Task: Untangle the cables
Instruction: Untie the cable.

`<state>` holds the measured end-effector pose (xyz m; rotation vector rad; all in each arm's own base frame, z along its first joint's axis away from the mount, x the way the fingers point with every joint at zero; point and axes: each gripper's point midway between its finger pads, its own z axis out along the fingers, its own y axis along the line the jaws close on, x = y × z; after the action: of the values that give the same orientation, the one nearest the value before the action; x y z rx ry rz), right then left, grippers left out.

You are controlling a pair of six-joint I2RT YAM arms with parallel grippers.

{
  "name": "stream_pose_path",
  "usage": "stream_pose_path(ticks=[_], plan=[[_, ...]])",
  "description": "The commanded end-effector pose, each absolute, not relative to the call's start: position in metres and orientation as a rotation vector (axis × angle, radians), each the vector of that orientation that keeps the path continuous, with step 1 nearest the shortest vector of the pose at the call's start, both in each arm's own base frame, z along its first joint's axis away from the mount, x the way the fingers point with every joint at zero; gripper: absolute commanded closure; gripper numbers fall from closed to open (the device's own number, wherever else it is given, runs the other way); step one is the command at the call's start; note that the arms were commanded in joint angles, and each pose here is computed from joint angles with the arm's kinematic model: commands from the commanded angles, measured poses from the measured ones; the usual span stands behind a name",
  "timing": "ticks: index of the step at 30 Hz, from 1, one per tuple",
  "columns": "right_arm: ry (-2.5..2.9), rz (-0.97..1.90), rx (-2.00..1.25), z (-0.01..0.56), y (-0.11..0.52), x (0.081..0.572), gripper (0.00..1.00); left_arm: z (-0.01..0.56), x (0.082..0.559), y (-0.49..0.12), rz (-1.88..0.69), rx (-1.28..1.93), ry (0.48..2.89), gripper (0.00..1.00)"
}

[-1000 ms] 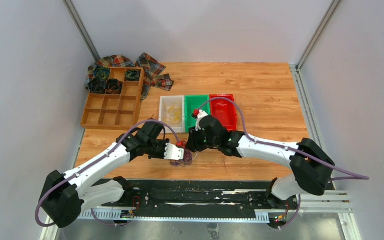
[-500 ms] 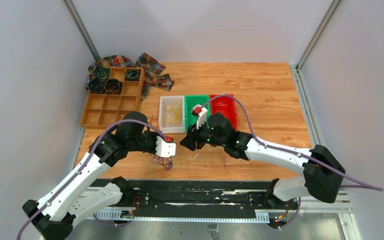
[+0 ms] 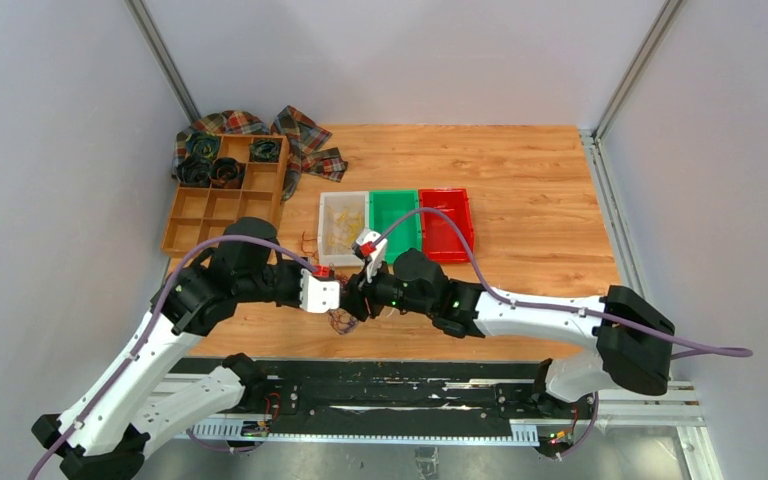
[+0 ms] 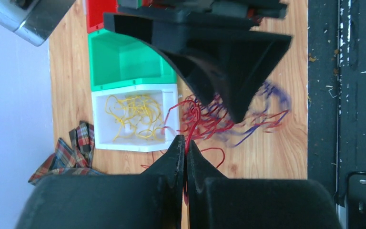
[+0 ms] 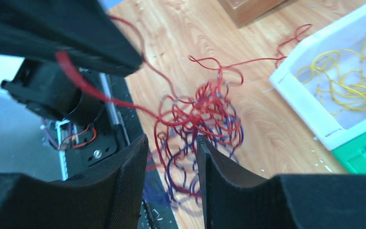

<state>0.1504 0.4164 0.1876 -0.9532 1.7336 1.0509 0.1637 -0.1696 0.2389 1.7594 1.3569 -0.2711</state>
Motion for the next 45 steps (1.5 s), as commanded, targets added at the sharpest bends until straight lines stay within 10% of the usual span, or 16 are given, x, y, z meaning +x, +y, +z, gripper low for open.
stream_pose_path(ticks=[1, 22, 40, 45], plan=[[1.688, 1.002, -0.764, 0.216, 0.424, 0.177, 0.58, 0.251, 0.147, -0.172, -0.348, 1.773, 1.339, 0.99], [1.730, 1.071, -0.651, 0.197, 0.437, 0.183, 0.59, 0.309, 0.125, -0.185, -0.504, 1.737, 1.260, 0.99], [1.902, 0.977, -0.649, 0.171, 0.390, 0.181, 0.84, 0.364, 0.121, -0.176, -0.374, 1.748, 1.083, 0.99], [1.838, 0.919, -0.673, 0.197, 0.368, 0.181, 0.71, 0.357, 0.121, -0.176, -0.379, 1.764, 1.086, 0.99]])
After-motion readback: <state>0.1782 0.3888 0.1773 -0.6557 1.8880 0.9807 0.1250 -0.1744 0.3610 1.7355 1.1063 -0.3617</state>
